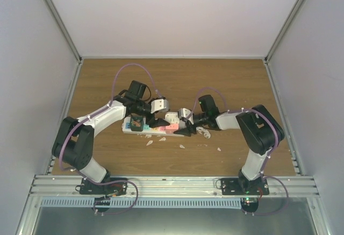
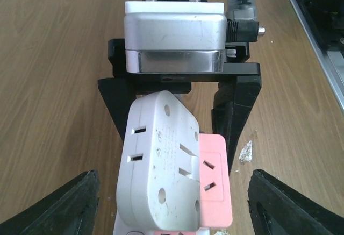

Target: Pull the plug off the socket

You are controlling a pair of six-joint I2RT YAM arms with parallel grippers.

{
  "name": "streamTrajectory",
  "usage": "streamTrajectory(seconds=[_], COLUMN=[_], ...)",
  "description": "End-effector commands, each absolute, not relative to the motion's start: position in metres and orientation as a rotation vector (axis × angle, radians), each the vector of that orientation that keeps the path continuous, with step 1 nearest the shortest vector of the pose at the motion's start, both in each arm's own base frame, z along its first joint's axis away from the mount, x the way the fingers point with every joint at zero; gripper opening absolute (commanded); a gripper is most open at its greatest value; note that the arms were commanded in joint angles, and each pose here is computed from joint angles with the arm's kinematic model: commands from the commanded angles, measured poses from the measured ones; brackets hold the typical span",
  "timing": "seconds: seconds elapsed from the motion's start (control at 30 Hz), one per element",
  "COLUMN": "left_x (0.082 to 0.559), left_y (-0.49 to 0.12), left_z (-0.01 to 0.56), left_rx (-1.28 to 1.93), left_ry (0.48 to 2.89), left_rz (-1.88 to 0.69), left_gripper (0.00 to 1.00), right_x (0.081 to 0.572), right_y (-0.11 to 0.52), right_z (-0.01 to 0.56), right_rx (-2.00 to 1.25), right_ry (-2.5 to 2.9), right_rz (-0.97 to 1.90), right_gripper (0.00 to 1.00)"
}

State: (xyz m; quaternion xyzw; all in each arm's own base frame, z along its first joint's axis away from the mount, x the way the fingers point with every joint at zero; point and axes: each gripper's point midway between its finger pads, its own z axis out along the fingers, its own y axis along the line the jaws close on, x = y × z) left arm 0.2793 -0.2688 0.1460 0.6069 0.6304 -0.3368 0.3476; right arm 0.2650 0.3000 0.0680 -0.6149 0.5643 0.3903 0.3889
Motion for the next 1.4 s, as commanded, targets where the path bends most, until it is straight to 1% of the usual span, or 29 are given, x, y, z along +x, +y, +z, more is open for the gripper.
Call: streamTrajectory(seconds=[0.0, 0.1, 0.3, 0.37, 0.43, 0.63, 0.73, 0.87, 1.07, 1.17, 1.27, 1.37], left_x=[0.283, 0.283, 0.274, 0.272, 0.269, 0.268, 0.270, 0.271, 0.272, 0.273, 0.271, 0.270], left_y=[-0.280, -0.283, -0.284, -0.284, -0.283, -0.283, -0.283, -0.283, -0.284, -0.283, -0.284, -0.286], left_z=[0.151, 0.149, 0.154, 0.155, 0.155, 0.154, 0.155, 0.153, 0.152, 0.153, 0.158, 0.161], left_rx=[1.585, 1.585, 1.605, 1.605, 1.605, 1.598, 1.594, 1.591, 1.593, 1.590, 1.587, 1.584], left_ry=[1.598, 1.606, 1.580, 1.573, 1.566, 1.566, 1.571, 1.580, 1.580, 1.581, 1.564, 1.553], left_rz=[-0.868, -0.879, -0.879, -0.874, -0.875, -0.873, -0.860, -0.842, -0.823, -0.811, -0.825, -0.839], left_gripper=[0.75, 0.69, 0.55, 0.48, 0.44, 0.36, 0.33, 0.26, 0.23, 0.20, 0.18, 0.14], right_x=[0.261, 0.262, 0.262, 0.263, 0.263, 0.262, 0.260, 0.260, 0.261, 0.262, 0.263, 0.261], right_y=[0.301, 0.303, 0.302, 0.300, 0.300, 0.301, 0.300, 0.300, 0.301, 0.302, 0.302, 0.303], right_z=[0.068, 0.067, 0.071, 0.074, 0.076, 0.079, 0.080, 0.082, 0.082, 0.082, 0.082, 0.081], right_rx=[-1.543, -1.530, -1.513, -1.493, -1.473, -1.443, -1.432, -1.415, -1.369, -1.357, -1.347, -1.353], right_ry=[1.387, 1.381, 1.371, 1.361, 1.357, 1.337, 1.324, 1.315, 1.295, 1.291, 1.286, 1.283], right_rz=[1.039, 1.053, 1.076, 1.077, 1.090, 1.120, 1.121, 1.119, 1.130, 1.129, 1.132, 1.136], right_gripper=[0.68, 0.63, 0.63, 0.66, 0.73, 0.73, 0.75, 0.69, 0.68, 0.60, 0.56, 0.50])
